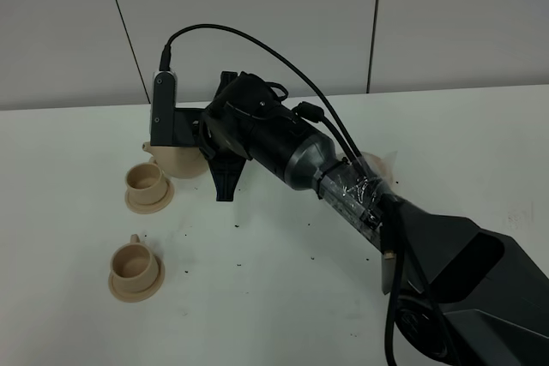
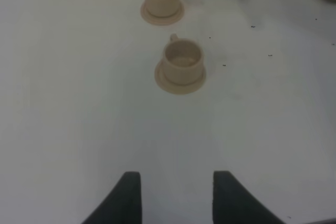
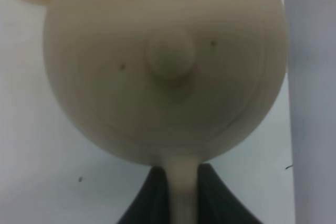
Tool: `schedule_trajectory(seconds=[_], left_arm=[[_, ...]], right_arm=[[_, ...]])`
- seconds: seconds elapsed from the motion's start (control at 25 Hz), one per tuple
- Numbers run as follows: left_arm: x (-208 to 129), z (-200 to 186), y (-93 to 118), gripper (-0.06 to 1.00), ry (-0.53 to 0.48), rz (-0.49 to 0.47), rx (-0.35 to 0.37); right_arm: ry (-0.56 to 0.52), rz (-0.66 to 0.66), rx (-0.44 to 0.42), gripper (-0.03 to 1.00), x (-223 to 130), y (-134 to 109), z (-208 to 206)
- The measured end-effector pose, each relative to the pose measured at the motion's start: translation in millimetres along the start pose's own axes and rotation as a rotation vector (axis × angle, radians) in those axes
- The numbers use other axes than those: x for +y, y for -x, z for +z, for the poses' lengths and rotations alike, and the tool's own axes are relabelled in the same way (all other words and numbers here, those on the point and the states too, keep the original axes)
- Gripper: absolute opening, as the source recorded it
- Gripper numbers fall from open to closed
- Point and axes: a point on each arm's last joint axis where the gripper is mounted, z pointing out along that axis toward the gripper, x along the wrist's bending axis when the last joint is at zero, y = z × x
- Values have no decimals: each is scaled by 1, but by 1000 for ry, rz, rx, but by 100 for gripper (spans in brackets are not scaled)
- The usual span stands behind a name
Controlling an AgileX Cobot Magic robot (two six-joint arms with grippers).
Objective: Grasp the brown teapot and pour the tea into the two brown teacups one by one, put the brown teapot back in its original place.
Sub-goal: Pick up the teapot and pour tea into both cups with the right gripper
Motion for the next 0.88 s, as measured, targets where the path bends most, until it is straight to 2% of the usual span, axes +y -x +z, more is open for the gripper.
schedule_trajectory(seconds=[0.28, 0.88], left_arm=[[0, 0, 0, 39, 0, 0, 0], [0, 0, 0, 39, 0, 0, 0]], right_arm=[[9, -33, -64, 9, 1, 5, 2], [7, -87, -76, 9, 1, 6, 2]])
